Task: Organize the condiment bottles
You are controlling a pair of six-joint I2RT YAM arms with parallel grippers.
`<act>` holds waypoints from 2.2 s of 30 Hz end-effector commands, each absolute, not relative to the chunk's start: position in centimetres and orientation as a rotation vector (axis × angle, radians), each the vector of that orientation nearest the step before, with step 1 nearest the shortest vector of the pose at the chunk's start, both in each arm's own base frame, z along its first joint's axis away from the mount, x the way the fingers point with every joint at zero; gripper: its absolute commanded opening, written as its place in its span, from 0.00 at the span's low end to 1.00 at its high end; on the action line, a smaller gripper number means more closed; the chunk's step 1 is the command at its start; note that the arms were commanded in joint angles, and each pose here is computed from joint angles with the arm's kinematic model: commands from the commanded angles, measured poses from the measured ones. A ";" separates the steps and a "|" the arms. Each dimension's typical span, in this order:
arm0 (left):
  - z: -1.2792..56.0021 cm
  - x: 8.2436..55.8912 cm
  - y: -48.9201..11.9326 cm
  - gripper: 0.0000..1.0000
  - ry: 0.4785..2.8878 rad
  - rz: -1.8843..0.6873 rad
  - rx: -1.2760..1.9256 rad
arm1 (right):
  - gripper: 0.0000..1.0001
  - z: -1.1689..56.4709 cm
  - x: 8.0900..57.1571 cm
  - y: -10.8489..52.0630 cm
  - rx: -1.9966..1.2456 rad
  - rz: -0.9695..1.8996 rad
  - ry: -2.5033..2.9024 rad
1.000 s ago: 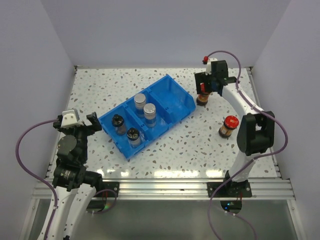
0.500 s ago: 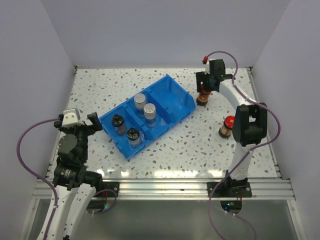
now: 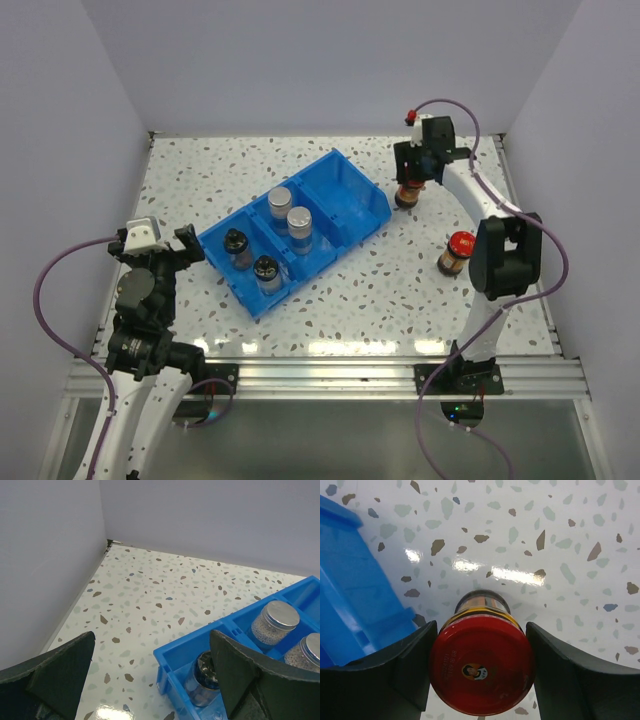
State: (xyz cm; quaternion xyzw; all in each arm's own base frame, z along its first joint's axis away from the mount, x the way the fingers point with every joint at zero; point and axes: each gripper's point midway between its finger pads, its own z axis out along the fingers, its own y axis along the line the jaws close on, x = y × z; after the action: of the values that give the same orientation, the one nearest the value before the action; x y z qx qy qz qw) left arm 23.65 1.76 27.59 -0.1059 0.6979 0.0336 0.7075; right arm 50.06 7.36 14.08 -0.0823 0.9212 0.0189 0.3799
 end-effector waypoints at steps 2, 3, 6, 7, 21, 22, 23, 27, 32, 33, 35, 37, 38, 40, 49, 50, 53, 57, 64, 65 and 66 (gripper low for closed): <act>28.5 23.9 1.5 1.00 1.516 0.053 -0.233 | 0.00 26.5 50.4 8.1 -0.217 0.067 2.028; 28.4 23.9 1.5 1.00 1.519 0.055 -0.234 | 0.00 27.0 50.3 8.5 -0.224 0.074 2.012; 28.4 23.9 1.5 1.00 1.518 0.055 -0.234 | 0.00 28.7 49.7 9.7 -0.241 0.092 1.972; 28.4 23.9 1.5 1.00 1.518 0.053 -0.234 | 0.00 29.2 49.6 10.1 -0.249 0.092 1.958; 28.3 24.0 1.6 1.00 1.523 0.061 -0.235 | 0.00 33.9 48.5 22.7 -0.500 0.239 1.838; 28.3 24.0 1.6 1.00 1.523 0.063 -0.237 | 0.00 33.6 48.7 23.1 -0.506 0.244 1.846; 28.3 24.0 1.6 1.00 1.522 0.062 -0.237 | 0.00 33.9 48.8 23.7 -0.511 0.252 1.837; 28.3 23.9 1.6 1.00 1.522 0.062 -0.237 | 0.00 31.6 49.6 26.0 -0.554 0.294 1.866; 28.3 24.0 1.6 1.00 1.523 0.064 -0.235 | 0.00 29.1 51.0 27.8 -0.585 0.299 1.895; 28.3 24.0 1.6 1.00 1.524 0.065 -0.234 | 0.00 28.5 51.2 28.0 -0.590 0.300 1.905; 28.3 24.0 1.6 1.00 1.522 0.063 -0.233 | 0.00 27.2 51.8 28.5 -0.604 0.298 1.921; 28.3 24.0 1.6 1.00 1.522 0.063 -0.233 | 0.00 26.1 52.2 28.8 -0.616 0.293 1.934; 28.3 24.0 1.6 1.00 1.522 0.063 -0.233 | 0.00 24.9 52.5 29.0 -0.622 0.289 1.951; 28.4 24.0 1.6 1.00 1.521 0.063 -0.233 | 0.00 23.7 52.9 29.3 -0.631 0.290 1.964; 28.4 24.0 1.6 1.00 1.521 0.064 -0.232 | 0.25 20.1 53.3 30.3 -0.696 0.318 2.011; 28.4 24.0 1.6 1.00 1.521 0.063 -0.231 | 0.31 19.8 53.2 30.3 -0.708 0.317 2.011; 28.4 23.9 1.6 1.00 1.520 0.063 -0.231 | 0.66 19.9 52.8 30.1 -0.730 0.307 2.011; 28.4 23.9 1.5 1.00 1.518 0.061 -0.230 | 0.97 21.5 51.9 29.5 -0.761 0.294 1.993; 28.4 24.0 1.2 1.00 1.520 0.046 -0.215 | 0.99 27.6 45.4 27.9 -0.960 0.356 1.893; 28.4 24.0 1.1 1.00 1.522 0.043 -0.211 | 0.99 27.9 44.4 27.5 -1.003 0.352 1.876; 28.4 24.1 1.0 1.00 1.524 0.037 -0.205 | 0.99 30.4 42.7 26.6 -1.008 0.348 1.828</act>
State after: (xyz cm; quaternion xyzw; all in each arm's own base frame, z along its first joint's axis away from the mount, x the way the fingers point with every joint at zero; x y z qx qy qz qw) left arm 23.76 1.56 27.48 -0.1013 0.7004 0.0306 0.7059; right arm 47.39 27.78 22.47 -0.3619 0.8118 0.1262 0.4406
